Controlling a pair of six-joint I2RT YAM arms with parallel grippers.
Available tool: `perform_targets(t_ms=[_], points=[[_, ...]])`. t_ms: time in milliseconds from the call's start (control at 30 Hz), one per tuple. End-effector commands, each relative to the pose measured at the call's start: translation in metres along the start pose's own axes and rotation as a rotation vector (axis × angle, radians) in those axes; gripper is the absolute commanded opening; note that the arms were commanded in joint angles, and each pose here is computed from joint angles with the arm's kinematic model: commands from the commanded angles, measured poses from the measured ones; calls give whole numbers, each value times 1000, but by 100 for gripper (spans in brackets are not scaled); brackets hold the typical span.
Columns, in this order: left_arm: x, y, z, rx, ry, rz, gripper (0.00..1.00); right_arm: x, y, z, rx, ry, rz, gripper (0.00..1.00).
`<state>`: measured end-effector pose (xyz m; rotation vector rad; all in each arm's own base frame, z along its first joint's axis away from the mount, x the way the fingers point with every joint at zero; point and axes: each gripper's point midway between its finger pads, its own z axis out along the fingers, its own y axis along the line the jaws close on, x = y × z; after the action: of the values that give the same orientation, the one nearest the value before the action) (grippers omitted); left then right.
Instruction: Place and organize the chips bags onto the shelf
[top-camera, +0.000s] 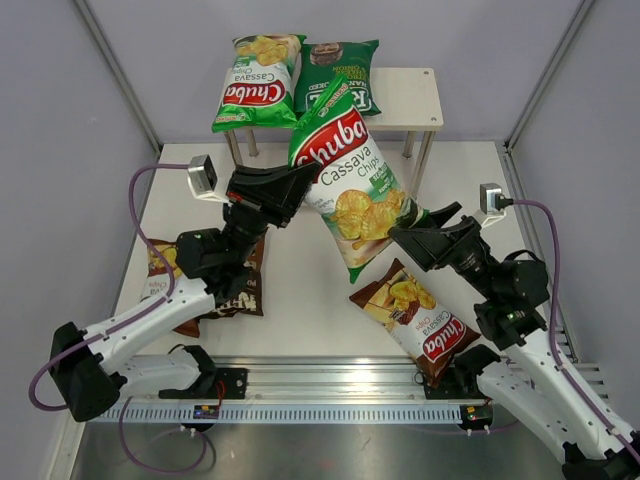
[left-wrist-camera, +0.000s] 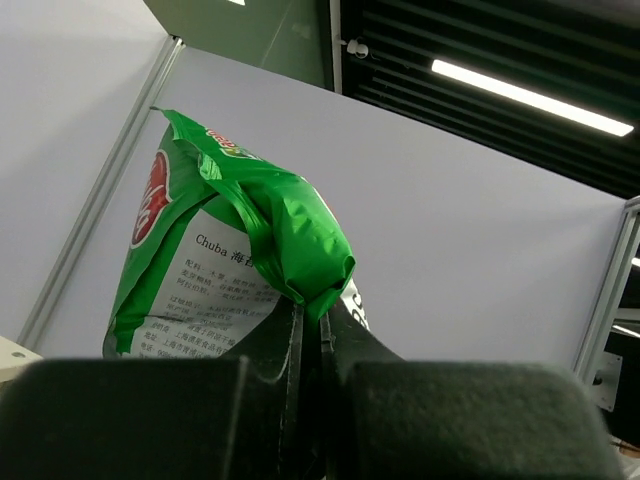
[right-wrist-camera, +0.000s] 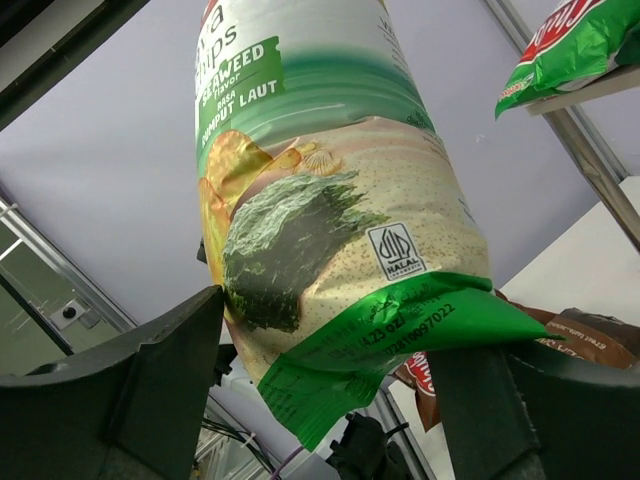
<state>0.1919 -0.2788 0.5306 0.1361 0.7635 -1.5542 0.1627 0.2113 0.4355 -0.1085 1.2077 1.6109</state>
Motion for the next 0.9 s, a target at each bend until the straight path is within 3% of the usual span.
perform_targets(t_ms=[0,133,400,667,733,800,867], points=[[42,10,-8,-35,112,-115,0,2,32,0,-138,29,-41,88],[37,5,-3,-7,81,-149,0,8,32,-3,-160,46,8,99],[34,-3,7,55,43,-221,0,12,37,-6,-191,56,63,99],[51,-11,11,122,116,-286,0,-7,66,-3,-308,1,86,99],[55,-8,12,109,133,-284,0,-13,66,0,-286,-24,64,92],[64,3,12,60,164,-277,2,-14,61,0,-244,-28,61,73],[70,12,11,20,197,-265,6,-16,58,-3,-219,-50,42,65]])
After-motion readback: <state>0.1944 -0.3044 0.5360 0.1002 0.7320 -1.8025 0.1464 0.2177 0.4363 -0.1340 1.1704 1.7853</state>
